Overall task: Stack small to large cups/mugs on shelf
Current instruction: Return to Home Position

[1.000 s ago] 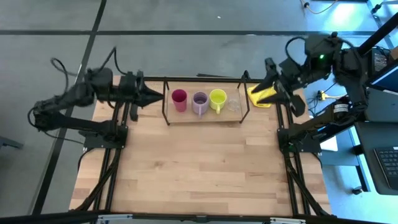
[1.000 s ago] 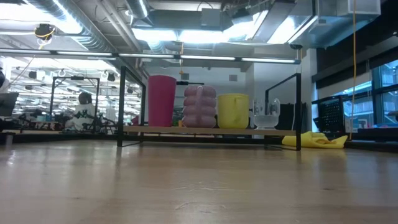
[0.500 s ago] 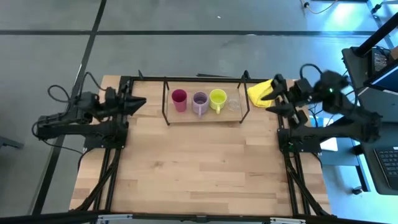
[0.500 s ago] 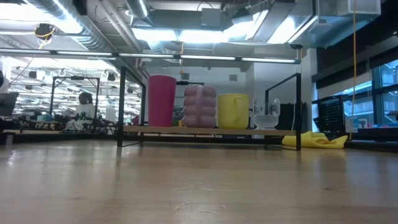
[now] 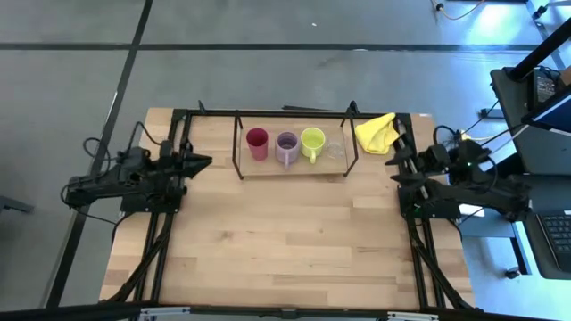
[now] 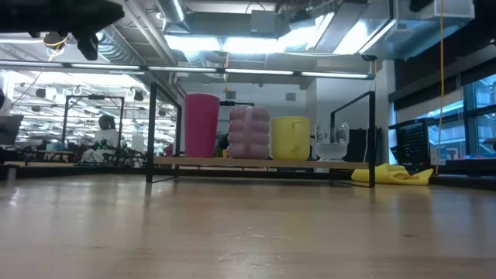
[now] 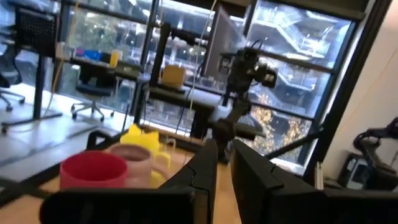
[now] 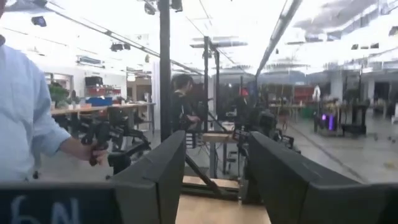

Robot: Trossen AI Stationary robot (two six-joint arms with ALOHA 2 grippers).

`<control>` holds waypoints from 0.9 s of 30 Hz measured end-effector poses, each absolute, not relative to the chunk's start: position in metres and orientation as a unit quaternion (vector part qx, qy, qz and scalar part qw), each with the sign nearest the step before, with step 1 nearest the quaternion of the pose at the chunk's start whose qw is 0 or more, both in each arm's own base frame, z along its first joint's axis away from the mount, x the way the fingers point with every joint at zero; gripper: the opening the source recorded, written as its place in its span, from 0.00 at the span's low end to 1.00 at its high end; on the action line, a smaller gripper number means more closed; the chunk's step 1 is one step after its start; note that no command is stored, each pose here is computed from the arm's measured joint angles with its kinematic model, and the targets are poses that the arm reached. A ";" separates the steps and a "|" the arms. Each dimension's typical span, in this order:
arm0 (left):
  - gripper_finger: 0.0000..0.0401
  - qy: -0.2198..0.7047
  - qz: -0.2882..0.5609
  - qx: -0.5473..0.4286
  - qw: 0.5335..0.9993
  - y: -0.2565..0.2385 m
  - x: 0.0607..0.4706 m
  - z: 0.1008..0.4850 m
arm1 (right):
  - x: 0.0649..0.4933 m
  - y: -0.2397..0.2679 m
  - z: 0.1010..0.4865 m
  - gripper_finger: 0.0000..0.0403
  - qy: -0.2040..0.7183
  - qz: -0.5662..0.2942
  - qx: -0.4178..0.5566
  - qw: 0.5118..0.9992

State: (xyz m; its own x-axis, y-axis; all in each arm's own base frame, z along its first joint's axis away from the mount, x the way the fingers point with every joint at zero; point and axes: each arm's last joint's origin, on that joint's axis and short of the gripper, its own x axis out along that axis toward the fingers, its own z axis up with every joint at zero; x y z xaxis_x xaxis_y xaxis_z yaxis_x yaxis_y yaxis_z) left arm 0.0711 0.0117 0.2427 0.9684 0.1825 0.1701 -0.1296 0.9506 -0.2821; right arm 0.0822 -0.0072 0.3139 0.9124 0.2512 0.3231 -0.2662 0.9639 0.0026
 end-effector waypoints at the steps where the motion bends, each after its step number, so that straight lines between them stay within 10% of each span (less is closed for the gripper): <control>1: 0.10 -0.102 0.077 -0.136 0.982 0.012 0.072 0.242 | 0.080 -0.007 0.307 0.44 -0.166 0.132 0.016 0.977; 21: 0.10 0.085 -0.008 -0.114 0.990 0.008 0.090 0.170 | 0.086 -0.006 0.203 0.44 -0.168 0.181 0.054 0.968; 27: 0.10 0.124 -0.001 -0.028 0.992 0.009 0.087 0.166 | 0.092 -0.006 0.180 0.44 -0.038 0.195 0.098 0.975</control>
State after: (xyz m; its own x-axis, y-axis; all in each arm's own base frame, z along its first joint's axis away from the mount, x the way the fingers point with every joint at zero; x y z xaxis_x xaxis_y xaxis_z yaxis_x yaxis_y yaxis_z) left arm 0.0871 0.0085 0.1664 0.9693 -0.0081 -0.2459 -0.0057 0.9984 -0.0555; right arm 0.0919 -0.0059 0.1801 0.9212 0.3723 0.1126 -0.3873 0.9050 0.1761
